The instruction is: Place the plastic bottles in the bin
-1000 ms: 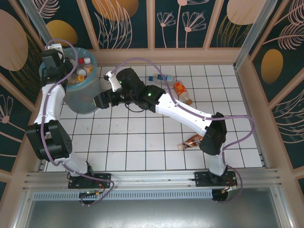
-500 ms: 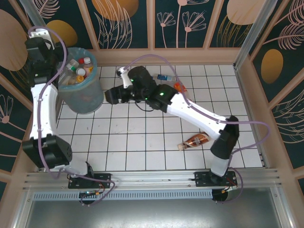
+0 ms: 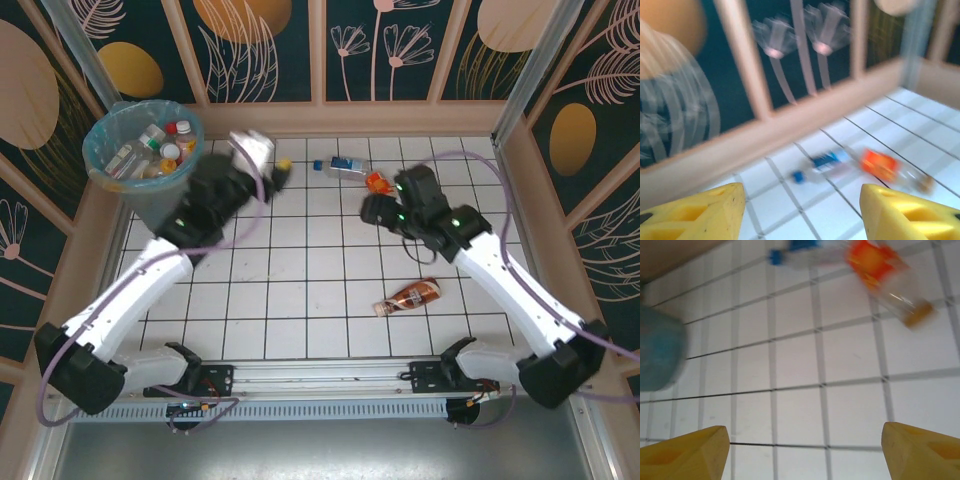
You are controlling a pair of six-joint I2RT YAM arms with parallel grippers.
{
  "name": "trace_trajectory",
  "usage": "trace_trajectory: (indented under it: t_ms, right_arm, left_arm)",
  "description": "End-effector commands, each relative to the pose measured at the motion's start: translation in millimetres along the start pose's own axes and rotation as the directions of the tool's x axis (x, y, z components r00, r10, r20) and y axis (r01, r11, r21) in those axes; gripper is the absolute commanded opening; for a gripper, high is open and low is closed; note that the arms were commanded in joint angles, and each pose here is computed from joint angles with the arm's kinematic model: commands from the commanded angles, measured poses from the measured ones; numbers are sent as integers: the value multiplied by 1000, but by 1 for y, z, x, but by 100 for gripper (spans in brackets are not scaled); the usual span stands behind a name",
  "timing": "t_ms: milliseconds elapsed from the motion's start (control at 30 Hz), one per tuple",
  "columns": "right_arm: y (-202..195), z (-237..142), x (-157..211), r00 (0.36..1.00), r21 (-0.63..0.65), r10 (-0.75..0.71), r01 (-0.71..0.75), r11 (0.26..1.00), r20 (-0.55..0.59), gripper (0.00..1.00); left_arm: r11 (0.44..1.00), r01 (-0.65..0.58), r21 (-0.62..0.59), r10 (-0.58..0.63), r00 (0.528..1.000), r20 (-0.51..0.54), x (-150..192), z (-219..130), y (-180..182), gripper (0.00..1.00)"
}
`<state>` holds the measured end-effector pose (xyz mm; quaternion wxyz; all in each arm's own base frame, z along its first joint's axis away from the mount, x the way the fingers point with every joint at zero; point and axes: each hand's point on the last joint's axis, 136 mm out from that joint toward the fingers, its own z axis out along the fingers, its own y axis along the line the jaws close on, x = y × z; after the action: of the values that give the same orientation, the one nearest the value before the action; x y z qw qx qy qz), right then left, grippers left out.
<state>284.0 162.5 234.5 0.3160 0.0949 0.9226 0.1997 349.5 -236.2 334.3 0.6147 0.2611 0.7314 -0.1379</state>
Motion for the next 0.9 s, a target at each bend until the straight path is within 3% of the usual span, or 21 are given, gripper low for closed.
trace_trajectory:
  t_ms: [0,200,300,400,500,667,867]
  right_arm:
    - [-64,-6,42,978,132,198,-188,973,-67,77]
    - [-128,-4,77,932,200,359,-343,918,-47,77]
    - [-146,7,91,906,203,419,-399,894,-61,79]
    - [-156,18,96,888,192,456,-438,878,-61,79]
    - [-171,25,100,890,220,455,-438,871,-30,79]
    - [-176,35,104,875,193,482,-467,863,-38,77]
    - [-177,39,109,873,200,483,-461,864,-72,76]
  left_arm:
    - [975,-111,194,94,991,94,34,-4,-77,63]
    - [898,-129,421,118,992,51,122,-17,-179,65]
    - [846,-105,523,95,994,46,149,-27,-206,67]
    - [795,-184,577,187,981,56,177,-31,-231,68]
    - [774,-277,570,278,957,87,190,-29,-249,69]
    - [723,-280,632,260,957,126,197,-30,-276,69]
    - [736,-280,616,281,955,98,218,-9,-286,69]
